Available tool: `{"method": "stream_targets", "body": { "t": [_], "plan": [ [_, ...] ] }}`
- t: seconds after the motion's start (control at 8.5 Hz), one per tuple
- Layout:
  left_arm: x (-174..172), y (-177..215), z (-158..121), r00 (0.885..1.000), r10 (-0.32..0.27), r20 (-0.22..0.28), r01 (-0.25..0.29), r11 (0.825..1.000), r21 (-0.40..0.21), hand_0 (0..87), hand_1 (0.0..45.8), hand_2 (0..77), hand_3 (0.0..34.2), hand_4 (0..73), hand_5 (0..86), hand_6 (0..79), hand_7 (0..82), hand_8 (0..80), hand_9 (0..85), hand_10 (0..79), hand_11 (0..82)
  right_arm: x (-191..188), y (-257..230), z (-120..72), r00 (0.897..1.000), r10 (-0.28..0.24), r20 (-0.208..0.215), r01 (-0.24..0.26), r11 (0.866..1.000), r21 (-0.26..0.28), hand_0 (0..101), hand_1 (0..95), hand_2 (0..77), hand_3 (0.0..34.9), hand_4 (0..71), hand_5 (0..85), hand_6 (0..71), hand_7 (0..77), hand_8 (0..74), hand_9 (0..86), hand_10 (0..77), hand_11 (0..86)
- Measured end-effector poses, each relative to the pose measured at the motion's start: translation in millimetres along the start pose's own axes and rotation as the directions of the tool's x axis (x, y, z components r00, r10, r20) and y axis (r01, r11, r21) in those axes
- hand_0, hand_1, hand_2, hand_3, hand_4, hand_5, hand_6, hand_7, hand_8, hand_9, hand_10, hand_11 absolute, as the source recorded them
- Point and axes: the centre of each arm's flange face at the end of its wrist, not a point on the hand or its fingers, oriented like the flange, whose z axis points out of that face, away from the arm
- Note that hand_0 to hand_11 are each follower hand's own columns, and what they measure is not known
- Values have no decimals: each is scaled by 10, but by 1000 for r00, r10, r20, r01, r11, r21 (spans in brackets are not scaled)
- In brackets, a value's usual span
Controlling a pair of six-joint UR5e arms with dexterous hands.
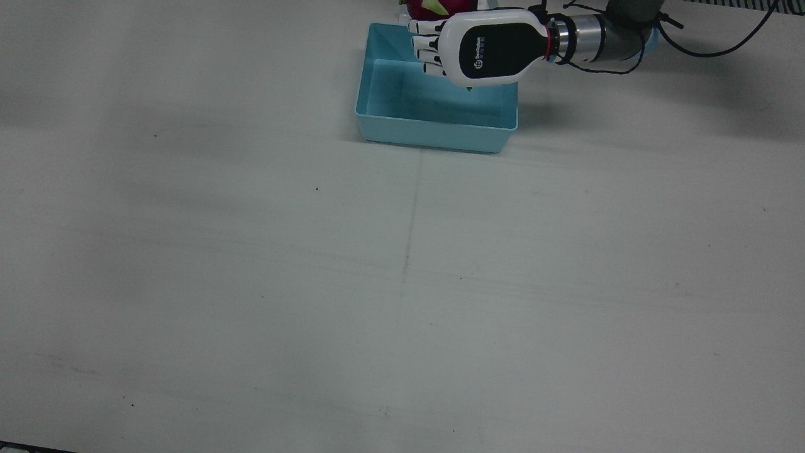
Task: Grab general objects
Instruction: 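Lower the fruit into the tray and open the left hand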
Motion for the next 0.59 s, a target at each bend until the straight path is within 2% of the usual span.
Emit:
{"method": "stream_targets", "body": {
  "t": [0.12, 0.24, 0.35, 0.47, 0.59],
  "plan": [
    [-21, 18, 10, 1000, -4, 2, 4, 1000, -3, 488, 0, 245, 0, 316, 333, 447, 774, 475, 355, 371, 507, 1, 0, 0, 1000, 0, 0, 0, 1000, 0, 0, 60, 747, 0, 0, 0, 0, 0, 0, 5, 0, 5],
    [-26, 45, 39, 1000, -7, 3, 7, 1000, -7, 489, 0, 125, 0, 136, 431, 295, 736, 229, 131, 142, 278, 3, 0, 1, 1000, 0, -1, 0, 1000, 0, 0, 60, 747, 0, 0, 0, 0, 0, 0, 5, 0, 5],
    [-19, 73, 84, 1000, -8, 5, 8, 1000, -9, 490, 0, 16, 0, 136, 447, 240, 0, 153, 87, 142, 224, 5, 0, 1, 1000, 0, -1, 0, 1000, 0, 0, 60, 747, 0, 0, 0, 0, 0, 0, 5, 0, 5],
    [-12, 99, 123, 1000, -9, 7, 9, 1000, -11, 490, 5, 11, 0, 142, 453, 262, 5, 153, 82, 147, 158, 4, 0, 1, 1000, 1, 0, -1, 1000, 0, 0, 60, 747, 0, 0, 0, 0, 0, 0, 5, 0, 5],
    [-23, 101, 138, 1000, -9, 12, 9, 1000, -10, 490, 5, 11, 0, 142, 453, 284, 0, 153, 114, 142, 180, 4, 0, 1, 1000, 1, 0, -1, 1000, 0, 0, 60, 747, 0, 0, 0, 0, 0, 0, 5, 0, 5]
  ]
}}
